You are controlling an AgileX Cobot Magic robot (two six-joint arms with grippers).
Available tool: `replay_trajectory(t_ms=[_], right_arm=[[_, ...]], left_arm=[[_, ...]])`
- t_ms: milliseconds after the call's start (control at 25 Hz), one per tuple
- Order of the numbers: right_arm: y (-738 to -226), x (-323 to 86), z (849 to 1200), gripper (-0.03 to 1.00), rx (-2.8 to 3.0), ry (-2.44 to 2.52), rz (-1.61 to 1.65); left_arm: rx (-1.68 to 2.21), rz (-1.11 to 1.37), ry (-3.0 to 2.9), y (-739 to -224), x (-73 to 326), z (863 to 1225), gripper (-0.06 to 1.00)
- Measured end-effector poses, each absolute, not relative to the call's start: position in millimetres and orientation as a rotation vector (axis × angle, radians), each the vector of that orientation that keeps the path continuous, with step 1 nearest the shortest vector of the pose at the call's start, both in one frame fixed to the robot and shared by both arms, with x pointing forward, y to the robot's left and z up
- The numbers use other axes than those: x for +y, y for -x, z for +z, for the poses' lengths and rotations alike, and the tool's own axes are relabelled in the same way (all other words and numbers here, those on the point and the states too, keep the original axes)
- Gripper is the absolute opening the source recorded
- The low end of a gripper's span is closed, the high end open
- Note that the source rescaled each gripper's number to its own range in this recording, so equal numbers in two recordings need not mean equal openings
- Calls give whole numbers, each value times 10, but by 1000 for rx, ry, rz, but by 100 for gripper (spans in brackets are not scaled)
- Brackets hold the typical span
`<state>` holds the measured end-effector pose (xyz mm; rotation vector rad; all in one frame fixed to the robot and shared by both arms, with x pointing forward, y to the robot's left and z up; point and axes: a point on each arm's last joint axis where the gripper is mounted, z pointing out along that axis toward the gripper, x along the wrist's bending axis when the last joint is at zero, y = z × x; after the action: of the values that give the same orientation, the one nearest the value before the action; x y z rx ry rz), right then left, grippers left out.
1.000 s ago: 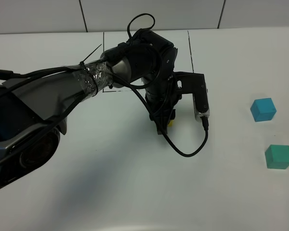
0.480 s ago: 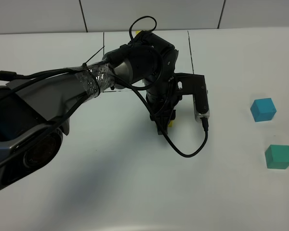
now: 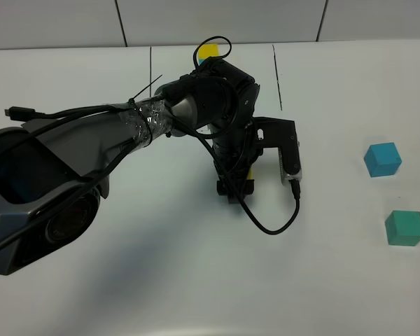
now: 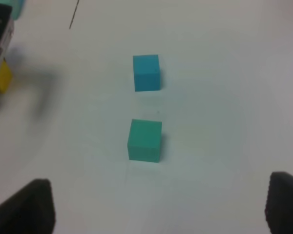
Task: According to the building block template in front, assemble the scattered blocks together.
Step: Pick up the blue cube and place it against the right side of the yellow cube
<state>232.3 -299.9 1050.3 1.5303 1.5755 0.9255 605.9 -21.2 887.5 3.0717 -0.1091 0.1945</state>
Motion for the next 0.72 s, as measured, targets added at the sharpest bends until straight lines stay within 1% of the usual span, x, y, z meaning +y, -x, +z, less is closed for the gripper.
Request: replay_trajectory(t_ms=[80, 160, 200, 320, 560, 720], right_arm=[[-2323, -2999, 10503, 81, 1575, -1530, 925], [-2323, -2999, 10503, 81, 1575, -1530, 925], [-2323, -2999, 10503, 81, 1575, -1530, 925], [-2323, -2999, 10503, 81, 1575, -1530, 925], [-2323, -2999, 10503, 81, 1575, -1530, 925], [-2323, -2999, 10503, 81, 1575, -1530, 925]], left_arm=[[-109, 206, -3064, -6061, -214, 8921, 84], [-108, 221, -3055, -6061, -214, 8984, 93], [-107, 230, -3048, -6060, -214, 9025, 96], [-104, 251, -3033, -6057, -213, 9130, 98], [-53, 224, -3048, -6025, -183, 9229, 98], [21, 231, -3040, -5995, -155, 9414, 98]])
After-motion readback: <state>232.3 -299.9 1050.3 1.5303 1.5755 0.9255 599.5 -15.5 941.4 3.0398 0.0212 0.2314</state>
